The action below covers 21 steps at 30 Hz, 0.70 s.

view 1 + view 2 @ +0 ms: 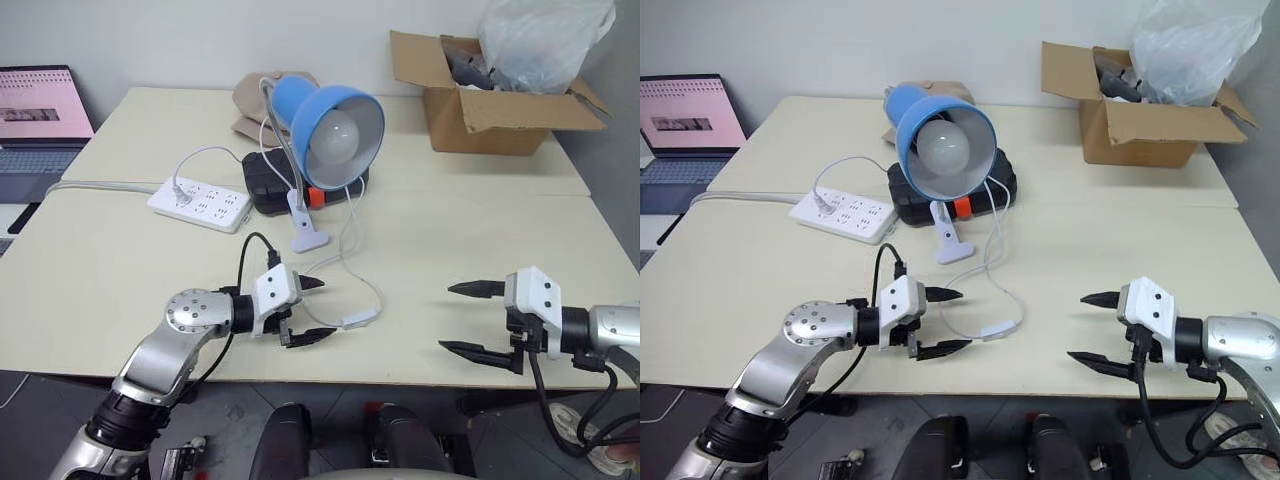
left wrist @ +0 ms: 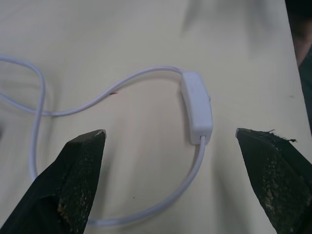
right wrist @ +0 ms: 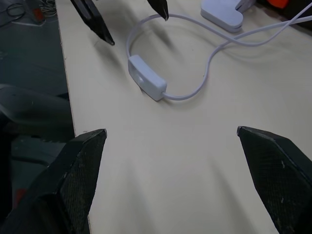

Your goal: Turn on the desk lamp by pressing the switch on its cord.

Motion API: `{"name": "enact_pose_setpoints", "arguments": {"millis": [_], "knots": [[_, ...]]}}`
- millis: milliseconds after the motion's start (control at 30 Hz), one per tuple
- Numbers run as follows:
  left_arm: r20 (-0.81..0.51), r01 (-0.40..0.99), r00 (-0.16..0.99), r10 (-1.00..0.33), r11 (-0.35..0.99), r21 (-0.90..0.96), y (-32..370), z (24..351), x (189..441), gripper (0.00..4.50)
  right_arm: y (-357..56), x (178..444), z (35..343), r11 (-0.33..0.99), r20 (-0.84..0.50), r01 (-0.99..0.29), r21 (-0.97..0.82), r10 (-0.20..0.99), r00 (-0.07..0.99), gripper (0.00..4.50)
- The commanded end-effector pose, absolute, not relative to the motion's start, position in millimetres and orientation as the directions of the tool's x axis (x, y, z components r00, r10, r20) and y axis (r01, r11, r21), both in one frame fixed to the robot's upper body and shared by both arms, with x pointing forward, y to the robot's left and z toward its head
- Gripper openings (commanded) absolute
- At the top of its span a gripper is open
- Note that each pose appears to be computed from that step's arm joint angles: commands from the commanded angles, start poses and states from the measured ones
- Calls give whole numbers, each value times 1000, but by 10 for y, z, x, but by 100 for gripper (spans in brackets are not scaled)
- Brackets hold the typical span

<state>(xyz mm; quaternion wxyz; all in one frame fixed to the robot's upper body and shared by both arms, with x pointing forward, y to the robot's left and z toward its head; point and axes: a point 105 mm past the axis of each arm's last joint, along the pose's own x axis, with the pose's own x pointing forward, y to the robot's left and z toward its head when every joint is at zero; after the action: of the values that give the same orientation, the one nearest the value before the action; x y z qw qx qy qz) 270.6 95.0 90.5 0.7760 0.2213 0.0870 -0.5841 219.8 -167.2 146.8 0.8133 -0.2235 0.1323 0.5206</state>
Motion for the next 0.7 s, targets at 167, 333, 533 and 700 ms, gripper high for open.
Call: {"name": "enact_pose_setpoints", "arguments": {"millis": [167,333,533,700], "knots": [[-419,950,261,-869,153,273,802,741,2753,445,-1612,2174,1625,362,-430,-895,-260,787,443,450],[-399,948,270,-876,169,270,708,685,2839,445,-1596,2171,1630,362,-429,-895,-261,787,443,450],[-380,952,262,-887,173,254,652,678,2866,445,-1598,2158,1606,363,-432,-895,-259,785,443,450],[-374,956,239,-896,151,249,628,676,2856,408,-1600,2149,1593,364,-434,-894,-259,783,445,450]]}}
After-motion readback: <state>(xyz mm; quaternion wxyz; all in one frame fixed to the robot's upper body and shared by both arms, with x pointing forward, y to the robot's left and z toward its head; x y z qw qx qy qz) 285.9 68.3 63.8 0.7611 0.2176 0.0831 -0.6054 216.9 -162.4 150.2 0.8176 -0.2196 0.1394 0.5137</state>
